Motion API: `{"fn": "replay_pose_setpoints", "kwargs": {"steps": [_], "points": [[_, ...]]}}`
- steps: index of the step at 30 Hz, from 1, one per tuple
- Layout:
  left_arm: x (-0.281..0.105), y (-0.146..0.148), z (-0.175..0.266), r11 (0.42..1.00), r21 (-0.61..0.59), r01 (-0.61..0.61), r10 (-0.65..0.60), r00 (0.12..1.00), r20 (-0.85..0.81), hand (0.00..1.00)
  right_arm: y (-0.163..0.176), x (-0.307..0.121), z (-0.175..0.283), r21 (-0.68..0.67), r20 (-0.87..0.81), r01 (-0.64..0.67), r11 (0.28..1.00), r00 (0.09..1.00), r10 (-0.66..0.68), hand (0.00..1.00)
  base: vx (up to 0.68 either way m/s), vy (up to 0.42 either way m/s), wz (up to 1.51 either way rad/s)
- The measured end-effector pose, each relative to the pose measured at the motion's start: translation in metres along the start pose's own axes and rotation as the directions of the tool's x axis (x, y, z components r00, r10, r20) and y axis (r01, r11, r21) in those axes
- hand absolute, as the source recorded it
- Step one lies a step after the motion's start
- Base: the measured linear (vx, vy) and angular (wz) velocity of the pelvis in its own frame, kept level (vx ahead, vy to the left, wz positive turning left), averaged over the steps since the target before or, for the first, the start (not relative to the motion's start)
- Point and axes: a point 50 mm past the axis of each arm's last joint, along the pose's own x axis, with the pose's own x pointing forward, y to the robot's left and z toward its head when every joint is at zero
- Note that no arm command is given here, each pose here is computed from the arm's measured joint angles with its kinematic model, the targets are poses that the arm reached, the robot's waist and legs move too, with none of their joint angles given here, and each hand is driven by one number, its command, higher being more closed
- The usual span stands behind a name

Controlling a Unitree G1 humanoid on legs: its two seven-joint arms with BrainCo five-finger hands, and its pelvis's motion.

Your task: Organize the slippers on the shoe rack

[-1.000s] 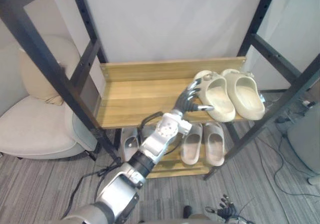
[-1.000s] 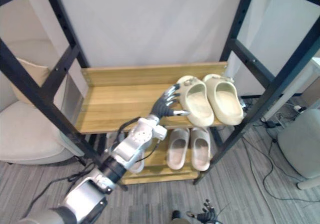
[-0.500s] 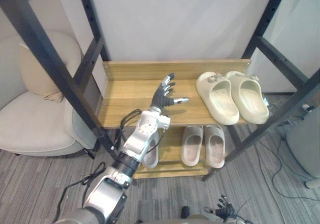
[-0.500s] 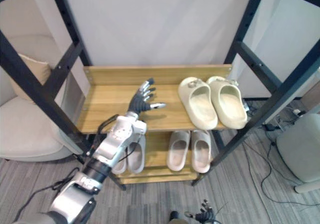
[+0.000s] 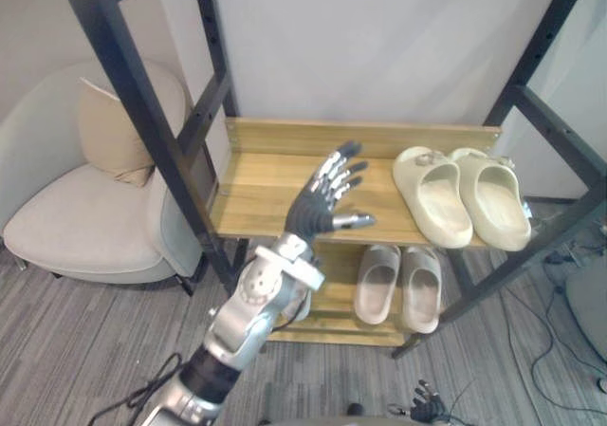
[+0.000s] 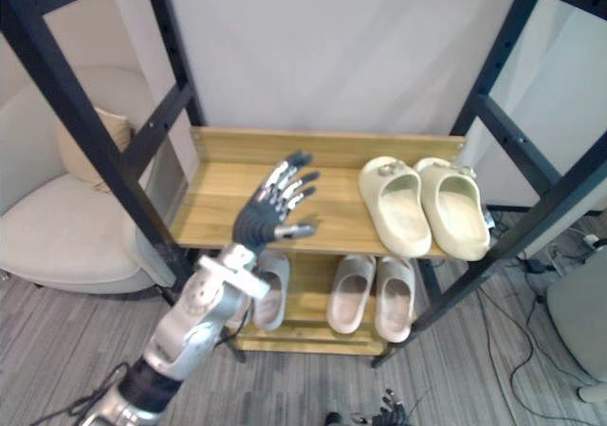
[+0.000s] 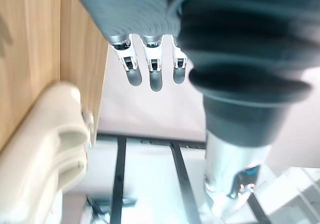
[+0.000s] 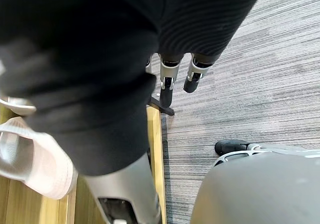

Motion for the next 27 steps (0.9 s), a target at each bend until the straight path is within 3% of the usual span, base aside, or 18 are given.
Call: {"fn": "replay_pose_setpoints", "kwargs": {"steps": [4,12,19,27], "points": [[-0.031,0.006,-0.017,0.998,-0.057,-0.02,0.014,0.994,-0.106,0.0,-0.001,0.0,0.0,-0.04,-0.001,-0.012,0.999,1.0,0.012,0.0,-0.01,-0.009,0.12],[-0.092,0.009,-0.059,0.971,-0.153,-0.184,0.123,0.932,-0.34,0.0,-0.006,0.001,-0.009,-0.068,-0.047,-0.018,0.998,0.999,0.015,0.0,-0.05,-0.008,0.05],[-0.137,0.036,-0.106,0.942,0.027,-0.336,0.294,0.779,-0.554,0.0,-0.006,0.002,-0.008,-0.069,-0.046,-0.02,0.997,0.999,0.017,0.0,-0.03,-0.001,0.06],[-0.207,0.071,-0.147,0.819,0.332,-0.468,0.541,0.434,-0.721,0.0,-0.002,0.002,-0.006,-0.068,-0.042,-0.031,0.997,0.999,0.028,0.0,0.07,0.006,-0.01]]}}
